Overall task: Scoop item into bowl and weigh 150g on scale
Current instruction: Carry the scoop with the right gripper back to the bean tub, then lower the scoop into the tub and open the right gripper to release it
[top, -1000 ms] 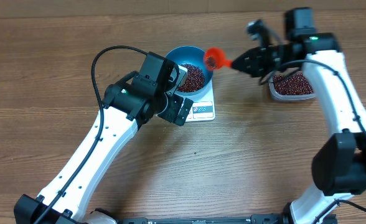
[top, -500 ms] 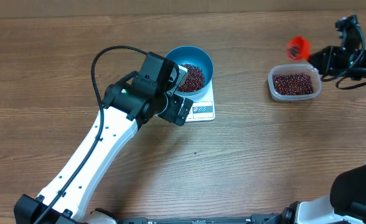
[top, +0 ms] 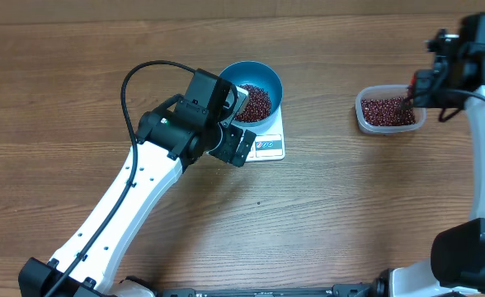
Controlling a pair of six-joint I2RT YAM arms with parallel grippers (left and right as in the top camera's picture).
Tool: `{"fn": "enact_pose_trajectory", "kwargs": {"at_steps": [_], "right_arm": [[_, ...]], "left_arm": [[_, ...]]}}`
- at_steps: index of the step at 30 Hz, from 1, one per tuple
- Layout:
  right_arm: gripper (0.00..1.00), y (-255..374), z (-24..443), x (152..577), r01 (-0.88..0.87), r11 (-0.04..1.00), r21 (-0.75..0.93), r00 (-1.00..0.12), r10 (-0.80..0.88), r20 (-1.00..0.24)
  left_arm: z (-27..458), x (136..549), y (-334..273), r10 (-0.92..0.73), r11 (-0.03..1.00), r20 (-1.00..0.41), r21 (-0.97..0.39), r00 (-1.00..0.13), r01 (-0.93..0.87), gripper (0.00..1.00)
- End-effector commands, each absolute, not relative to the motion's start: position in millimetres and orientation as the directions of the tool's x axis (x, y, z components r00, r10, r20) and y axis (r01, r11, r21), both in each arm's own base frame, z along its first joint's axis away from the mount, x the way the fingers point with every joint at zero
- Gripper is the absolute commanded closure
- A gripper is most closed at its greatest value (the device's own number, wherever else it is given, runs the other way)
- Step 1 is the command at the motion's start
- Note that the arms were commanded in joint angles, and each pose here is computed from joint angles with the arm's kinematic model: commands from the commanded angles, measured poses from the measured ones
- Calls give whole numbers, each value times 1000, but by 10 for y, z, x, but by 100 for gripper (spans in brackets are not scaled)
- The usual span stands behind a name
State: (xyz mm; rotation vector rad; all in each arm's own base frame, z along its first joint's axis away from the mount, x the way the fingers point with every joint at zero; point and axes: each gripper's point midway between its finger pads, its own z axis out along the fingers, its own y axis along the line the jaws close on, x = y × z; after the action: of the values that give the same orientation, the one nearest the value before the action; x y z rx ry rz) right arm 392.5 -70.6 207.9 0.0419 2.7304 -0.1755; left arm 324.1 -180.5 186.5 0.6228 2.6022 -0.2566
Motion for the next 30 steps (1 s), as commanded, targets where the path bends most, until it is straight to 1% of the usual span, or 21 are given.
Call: {"fn": "enact_pose_trajectory", "kwargs": {"at_steps": [1,3,7,17,19,22,24,27,30], "right_arm": [[96,-799,1990,3865,73,957,-280,-938,-29,-344],[96,-779,1945,3850,60,947,-314,-945,-47,-324],[96,-689,1897,3846,36,949,-314,-950,-66,-306],[96,-681,1890,3828,57,951,-305,-951,-42,-307],[96,-586,1870,3854,65,968,-244,-946,-18,-323],[96,-300,1821,3880,19,998,-64,-943,-4,-334],[96,-185,1805,3879,14,999,43,-942,28,-335],[96,-201,1727,3858,57,992,110,-943,90,-320],[96,-266,1611,3807,124,983,135,-944,159,-290]], "left_arm": [[1919,3234,-1793,370,883,-481,-83,-794,462,0],[1919,3234,-1793,370,883,-481,-83,-794,462,1],[1919,3234,-1793,370,883,-481,-83,-794,462,1],[1919,3234,-1793,370,883,-481,-83,-794,462,0],[1919,3234,-1793,370,883,-481,-83,-794,462,0],[1919,3234,-1793,370,883,-481,-83,-794,462,0],[1919,3234,-1793,370,883,-481,-83,-794,462,0],[1919,3234,-1793,370,883,-481,-83,-794,462,0],[1919,3234,-1793,370,883,-481,-83,-794,462,0]]}}
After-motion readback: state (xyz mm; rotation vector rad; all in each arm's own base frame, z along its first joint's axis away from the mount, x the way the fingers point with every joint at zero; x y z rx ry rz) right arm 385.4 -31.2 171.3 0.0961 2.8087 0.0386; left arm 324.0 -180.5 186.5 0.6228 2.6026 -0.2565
